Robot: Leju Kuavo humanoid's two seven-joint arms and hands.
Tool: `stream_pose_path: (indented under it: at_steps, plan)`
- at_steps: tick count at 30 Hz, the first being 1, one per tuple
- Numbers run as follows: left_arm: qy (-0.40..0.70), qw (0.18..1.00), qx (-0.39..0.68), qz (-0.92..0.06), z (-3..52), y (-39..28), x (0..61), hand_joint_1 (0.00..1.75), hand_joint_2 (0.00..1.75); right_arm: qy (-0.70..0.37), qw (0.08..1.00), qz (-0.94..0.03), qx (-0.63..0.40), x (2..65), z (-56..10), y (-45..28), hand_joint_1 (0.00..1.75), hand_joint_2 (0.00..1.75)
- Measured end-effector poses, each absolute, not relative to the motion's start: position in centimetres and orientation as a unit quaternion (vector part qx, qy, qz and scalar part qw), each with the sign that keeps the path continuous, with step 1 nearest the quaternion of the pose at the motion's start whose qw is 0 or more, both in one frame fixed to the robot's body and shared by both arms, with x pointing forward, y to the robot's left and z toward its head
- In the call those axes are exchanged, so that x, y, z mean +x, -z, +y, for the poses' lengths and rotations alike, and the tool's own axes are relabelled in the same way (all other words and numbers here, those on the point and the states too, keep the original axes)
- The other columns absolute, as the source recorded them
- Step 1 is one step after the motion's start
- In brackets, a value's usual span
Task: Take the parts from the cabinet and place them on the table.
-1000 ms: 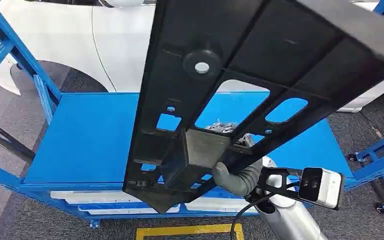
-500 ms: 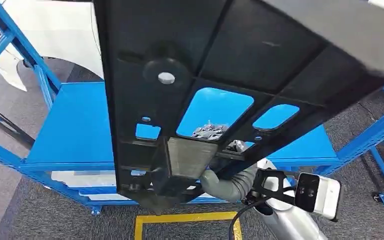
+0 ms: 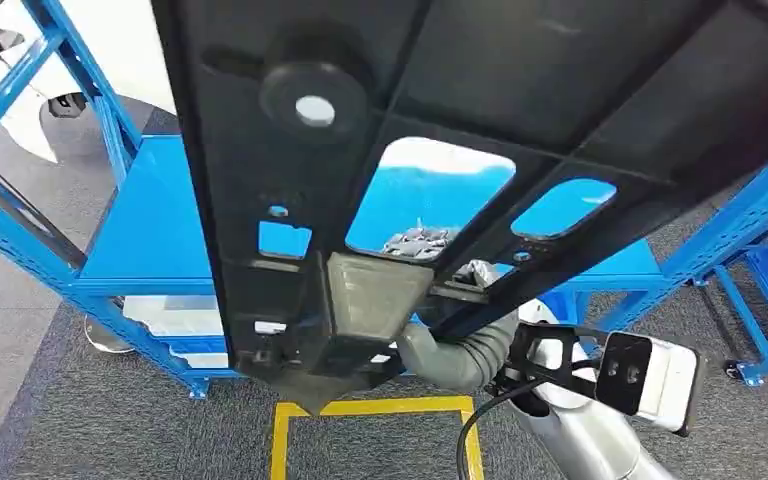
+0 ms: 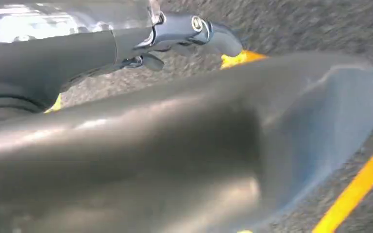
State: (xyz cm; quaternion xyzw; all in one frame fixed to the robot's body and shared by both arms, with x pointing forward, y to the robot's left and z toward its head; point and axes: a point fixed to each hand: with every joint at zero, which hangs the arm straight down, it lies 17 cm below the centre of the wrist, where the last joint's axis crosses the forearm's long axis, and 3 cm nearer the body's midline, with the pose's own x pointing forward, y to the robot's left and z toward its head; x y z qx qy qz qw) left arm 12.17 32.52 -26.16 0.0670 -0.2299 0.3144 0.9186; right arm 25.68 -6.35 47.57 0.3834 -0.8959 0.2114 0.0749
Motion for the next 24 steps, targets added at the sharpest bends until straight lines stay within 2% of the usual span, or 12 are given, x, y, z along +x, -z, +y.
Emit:
stream_pose_path:
  at_steps: [8,17,24]
  plan:
    - [-0.322,0.917,0.094,-0.214,34.2,26.5,10.8,0.00,0.00,-0.196,0.073,-0.905,0.371,27.6,-7.5,-49.7,1.75,1.75]
    - [-0.348,0.900,0.152,-0.212,39.4,26.1,9.2,0.00,0.00,-0.175,0.102,-0.919,0.339,31.3,-11.2,-50.1,1.75,1.75]
    - [-0.350,0.898,0.153,-0.219,39.9,26.0,9.2,0.00,0.00,-0.182,0.096,-0.926,0.318,31.6,-11.7,-49.2,1.75,1.75]
